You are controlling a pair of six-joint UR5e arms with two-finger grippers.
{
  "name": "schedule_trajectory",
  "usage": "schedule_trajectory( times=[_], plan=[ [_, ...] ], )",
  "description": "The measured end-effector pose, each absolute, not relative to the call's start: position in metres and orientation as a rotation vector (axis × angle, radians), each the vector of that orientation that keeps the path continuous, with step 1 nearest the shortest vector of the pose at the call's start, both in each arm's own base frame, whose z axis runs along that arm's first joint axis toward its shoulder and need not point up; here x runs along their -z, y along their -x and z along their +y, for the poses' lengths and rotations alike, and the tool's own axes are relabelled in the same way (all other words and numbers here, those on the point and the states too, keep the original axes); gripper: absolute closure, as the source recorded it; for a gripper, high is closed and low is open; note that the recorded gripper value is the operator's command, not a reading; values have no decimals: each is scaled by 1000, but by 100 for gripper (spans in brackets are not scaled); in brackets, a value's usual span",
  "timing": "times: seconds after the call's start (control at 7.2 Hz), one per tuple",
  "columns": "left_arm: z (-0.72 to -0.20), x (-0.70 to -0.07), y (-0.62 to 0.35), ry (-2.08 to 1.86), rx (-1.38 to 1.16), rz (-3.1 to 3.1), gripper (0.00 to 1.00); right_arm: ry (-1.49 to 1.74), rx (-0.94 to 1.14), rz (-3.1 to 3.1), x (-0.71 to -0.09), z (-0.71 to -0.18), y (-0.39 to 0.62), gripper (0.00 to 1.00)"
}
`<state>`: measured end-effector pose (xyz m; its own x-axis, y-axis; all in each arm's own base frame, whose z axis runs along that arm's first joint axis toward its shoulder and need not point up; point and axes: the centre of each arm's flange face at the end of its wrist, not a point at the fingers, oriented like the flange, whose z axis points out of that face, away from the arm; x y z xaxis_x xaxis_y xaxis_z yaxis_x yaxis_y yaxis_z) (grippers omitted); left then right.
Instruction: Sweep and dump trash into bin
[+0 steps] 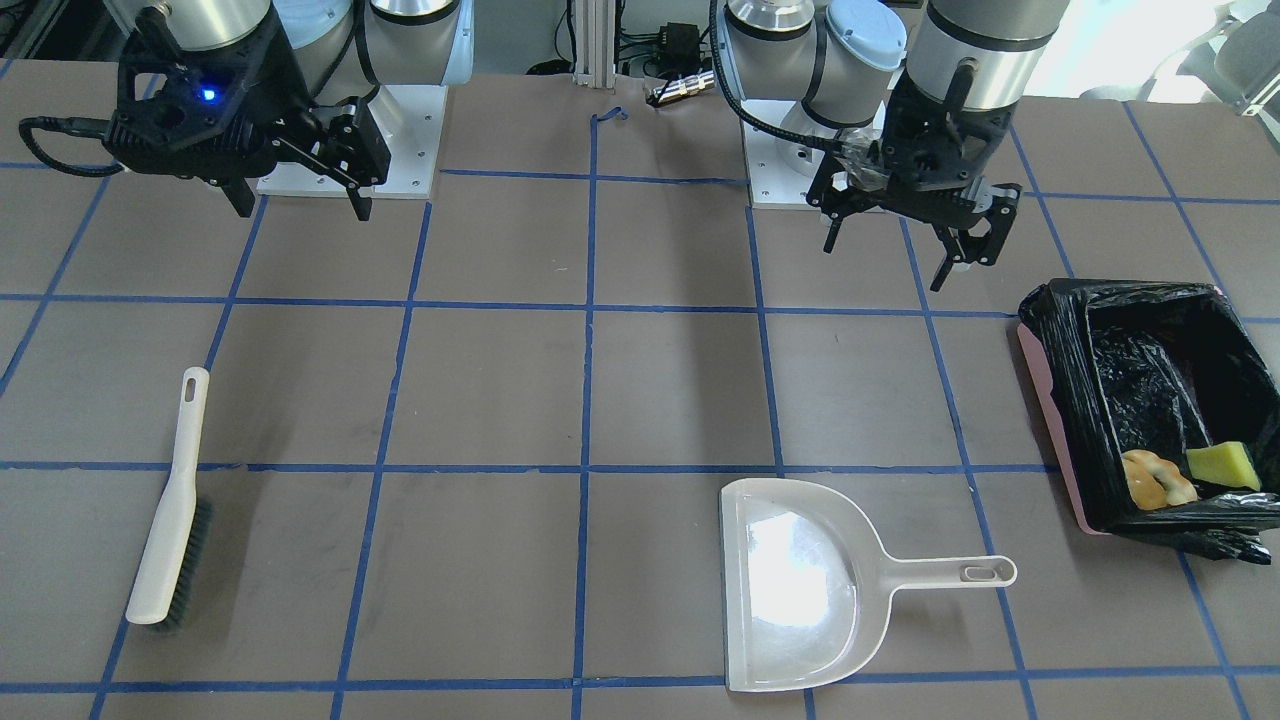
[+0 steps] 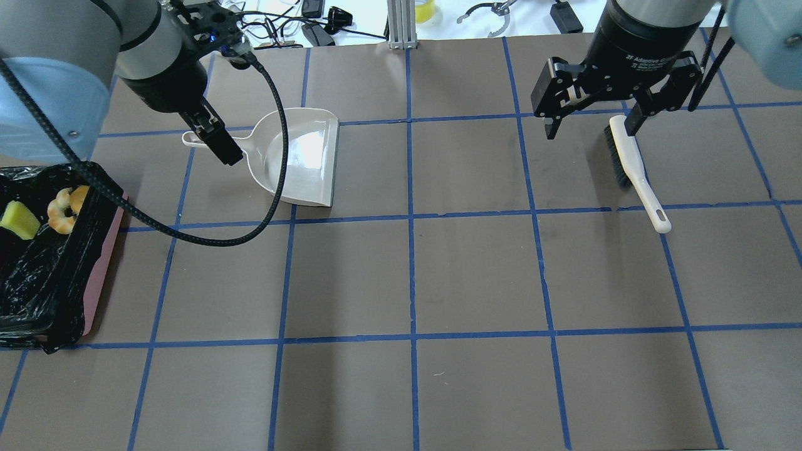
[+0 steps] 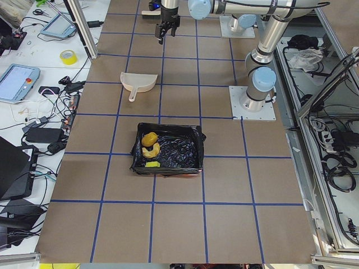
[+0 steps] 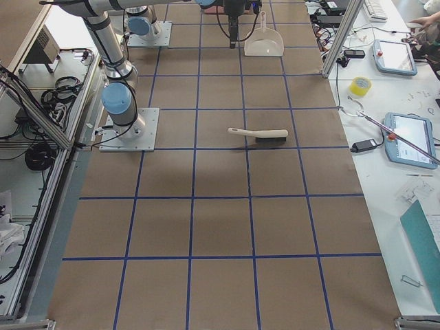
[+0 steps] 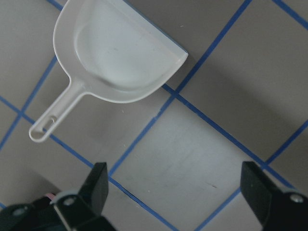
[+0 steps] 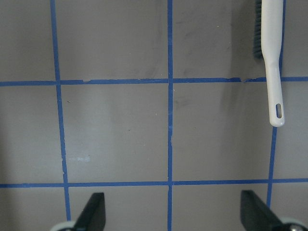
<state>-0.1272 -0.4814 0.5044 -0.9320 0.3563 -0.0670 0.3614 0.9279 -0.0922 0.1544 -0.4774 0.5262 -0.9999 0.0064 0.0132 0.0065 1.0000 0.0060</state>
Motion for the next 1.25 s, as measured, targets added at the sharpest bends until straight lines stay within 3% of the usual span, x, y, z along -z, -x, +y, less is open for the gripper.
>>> schedule_trajectory(
  times=[0.56, 1.25],
  plan=[
    [-475, -528, 120, 201, 164, 3077, 0, 14, 32, -3134, -519, -479, -154, 0],
    [-472, -531, 126, 309, 147, 3069, 0, 11, 67, -3123, -509, -477, -152, 0]
  ],
)
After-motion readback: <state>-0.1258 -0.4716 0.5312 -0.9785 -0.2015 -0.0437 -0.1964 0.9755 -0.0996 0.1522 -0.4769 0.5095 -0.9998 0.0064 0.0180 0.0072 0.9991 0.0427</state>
